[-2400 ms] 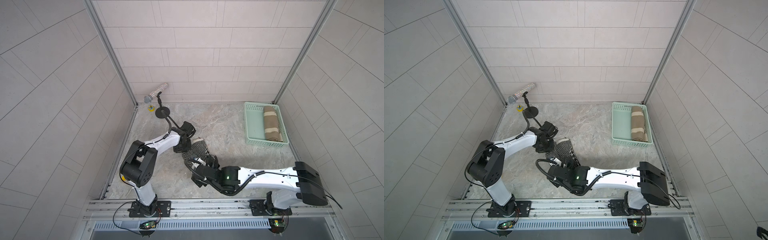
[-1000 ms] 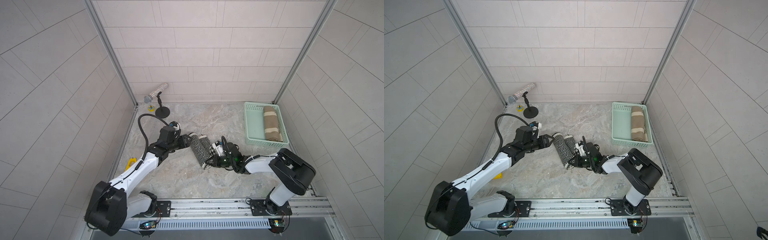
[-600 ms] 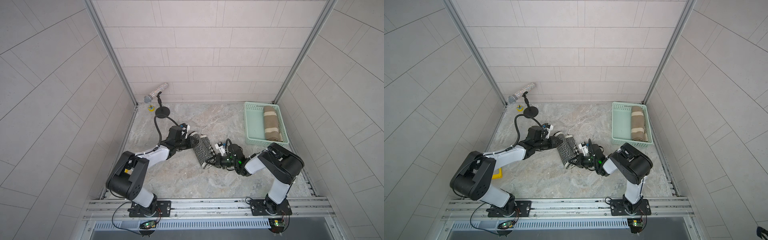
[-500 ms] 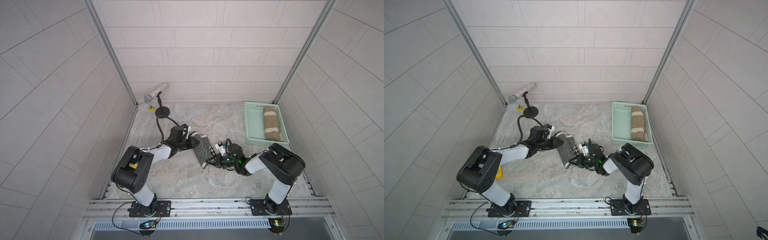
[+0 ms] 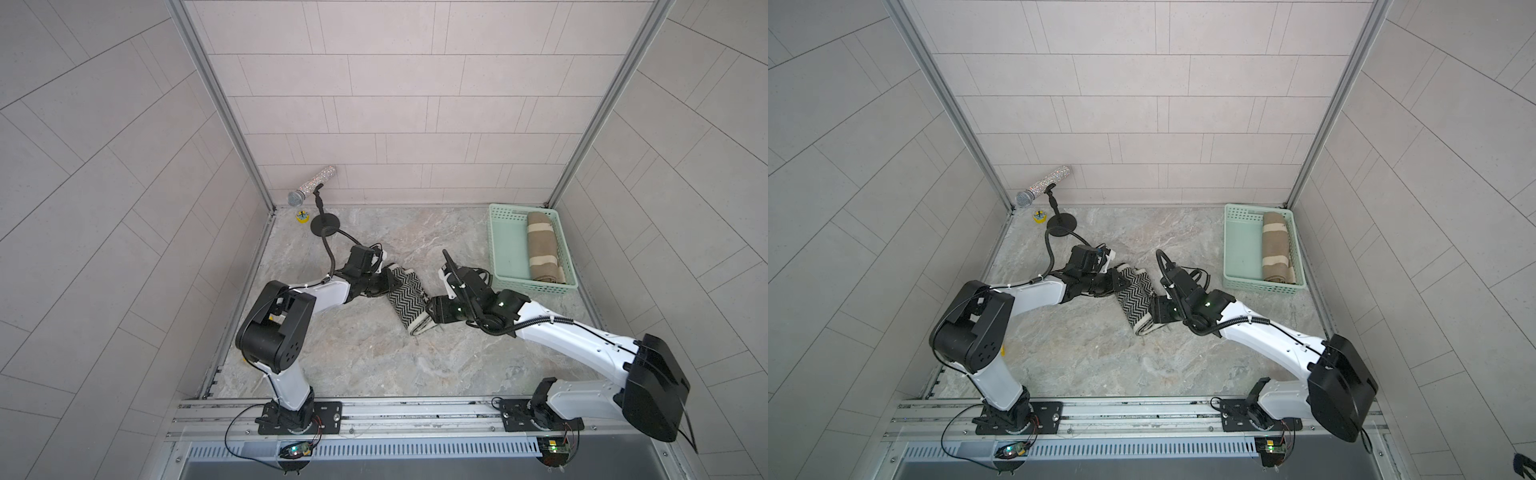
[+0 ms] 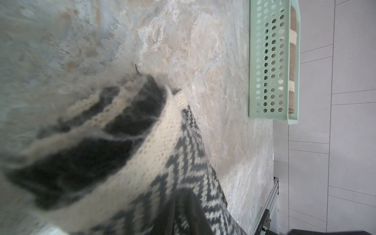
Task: Roll up the scarf and place it into the basket
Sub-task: Roll the scarf at the center of the board, then pick up the scarf at the center of the board, then place the scarf in the basket.
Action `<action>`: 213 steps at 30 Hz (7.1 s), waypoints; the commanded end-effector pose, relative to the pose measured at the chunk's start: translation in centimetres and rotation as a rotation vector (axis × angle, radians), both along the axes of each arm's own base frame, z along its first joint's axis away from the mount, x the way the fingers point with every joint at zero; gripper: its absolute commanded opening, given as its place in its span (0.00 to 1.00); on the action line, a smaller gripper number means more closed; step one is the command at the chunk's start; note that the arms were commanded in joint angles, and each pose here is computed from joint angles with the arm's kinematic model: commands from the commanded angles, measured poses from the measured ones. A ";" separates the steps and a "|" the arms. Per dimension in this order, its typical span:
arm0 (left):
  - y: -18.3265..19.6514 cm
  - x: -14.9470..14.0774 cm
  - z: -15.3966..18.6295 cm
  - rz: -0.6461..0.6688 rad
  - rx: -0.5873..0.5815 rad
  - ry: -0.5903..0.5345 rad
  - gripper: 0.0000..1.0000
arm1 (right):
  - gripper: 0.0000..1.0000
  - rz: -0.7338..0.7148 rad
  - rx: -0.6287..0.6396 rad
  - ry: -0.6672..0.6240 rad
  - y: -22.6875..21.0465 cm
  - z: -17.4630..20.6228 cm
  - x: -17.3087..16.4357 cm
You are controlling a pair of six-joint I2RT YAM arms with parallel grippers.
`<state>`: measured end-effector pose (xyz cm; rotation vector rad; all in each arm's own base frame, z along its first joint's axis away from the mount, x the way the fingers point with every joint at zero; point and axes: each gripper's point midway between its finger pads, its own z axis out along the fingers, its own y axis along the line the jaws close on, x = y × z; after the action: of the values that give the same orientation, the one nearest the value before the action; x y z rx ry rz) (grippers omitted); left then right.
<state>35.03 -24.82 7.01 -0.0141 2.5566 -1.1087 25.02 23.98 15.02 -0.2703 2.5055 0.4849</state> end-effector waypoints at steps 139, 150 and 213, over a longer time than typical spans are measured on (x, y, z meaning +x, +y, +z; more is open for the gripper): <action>13.5 -4.1 7.0 0.450 0.312 -0.122 1.00 | 0.00 -0.181 0.438 -0.184 -15.8 8.1 22.4; 12.8 -4.1 5.3 0.420 0.292 -0.056 1.00 | 0.00 -0.521 0.052 -0.226 -30.3 6.6 21.8; 13.6 -4.4 3.1 0.415 0.315 0.014 1.00 | 0.74 -0.538 -0.109 0.226 -25.7 -5.3 18.0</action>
<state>30.92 -11.39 10.80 -0.4498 2.5280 -0.5588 43.02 -2.02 10.08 0.4335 2.6826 0.2392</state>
